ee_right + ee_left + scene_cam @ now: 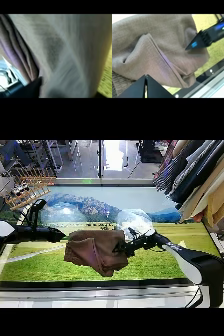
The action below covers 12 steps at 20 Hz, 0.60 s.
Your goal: Fold the clothes and pants, and hang the long-sleeved shirts on hangers.
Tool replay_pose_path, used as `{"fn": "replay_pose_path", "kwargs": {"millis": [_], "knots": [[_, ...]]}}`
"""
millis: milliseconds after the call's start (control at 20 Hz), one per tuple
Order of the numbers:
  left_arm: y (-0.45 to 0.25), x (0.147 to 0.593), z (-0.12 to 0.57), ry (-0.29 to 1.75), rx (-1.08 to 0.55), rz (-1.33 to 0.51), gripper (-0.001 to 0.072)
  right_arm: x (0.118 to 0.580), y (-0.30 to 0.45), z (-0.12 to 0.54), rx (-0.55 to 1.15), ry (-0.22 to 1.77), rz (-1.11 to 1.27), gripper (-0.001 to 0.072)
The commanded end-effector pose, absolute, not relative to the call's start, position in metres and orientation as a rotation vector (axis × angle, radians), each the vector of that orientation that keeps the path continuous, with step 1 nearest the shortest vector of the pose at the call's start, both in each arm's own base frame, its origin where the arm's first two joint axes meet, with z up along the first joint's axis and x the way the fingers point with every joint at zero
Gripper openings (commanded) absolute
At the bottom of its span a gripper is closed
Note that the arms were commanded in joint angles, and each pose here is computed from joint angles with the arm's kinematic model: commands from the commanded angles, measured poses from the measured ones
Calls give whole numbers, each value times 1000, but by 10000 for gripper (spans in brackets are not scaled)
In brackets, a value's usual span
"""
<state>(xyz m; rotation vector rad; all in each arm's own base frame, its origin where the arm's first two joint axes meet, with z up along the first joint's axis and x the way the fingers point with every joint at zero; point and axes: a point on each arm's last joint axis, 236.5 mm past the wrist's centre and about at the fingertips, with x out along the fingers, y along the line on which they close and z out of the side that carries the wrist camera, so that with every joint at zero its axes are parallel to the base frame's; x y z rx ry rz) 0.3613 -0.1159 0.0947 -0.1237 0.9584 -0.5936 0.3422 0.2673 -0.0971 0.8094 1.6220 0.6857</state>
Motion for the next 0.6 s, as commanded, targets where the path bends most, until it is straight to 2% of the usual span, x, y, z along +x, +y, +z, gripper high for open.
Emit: {"fn": "replay_pose_path", "kwargs": {"millis": [0,50,100,300,450,550], "knots": [[-116,360,94,961,-124,-595,10,333,304,-96,797,1622,744,288],[-116,360,94,964,-124,-597,10,335,313,-89,776,1604,773,52],[-116,359,94,968,-124,-599,10,341,321,-76,764,1575,791,18],[-119,349,91,1005,-123,-624,10,399,294,-10,640,1386,723,14],[-119,348,90,1008,-123,-626,10,438,226,44,556,1265,581,13],[-119,348,90,1008,-123,-626,10,457,167,79,575,1189,480,13]]}}
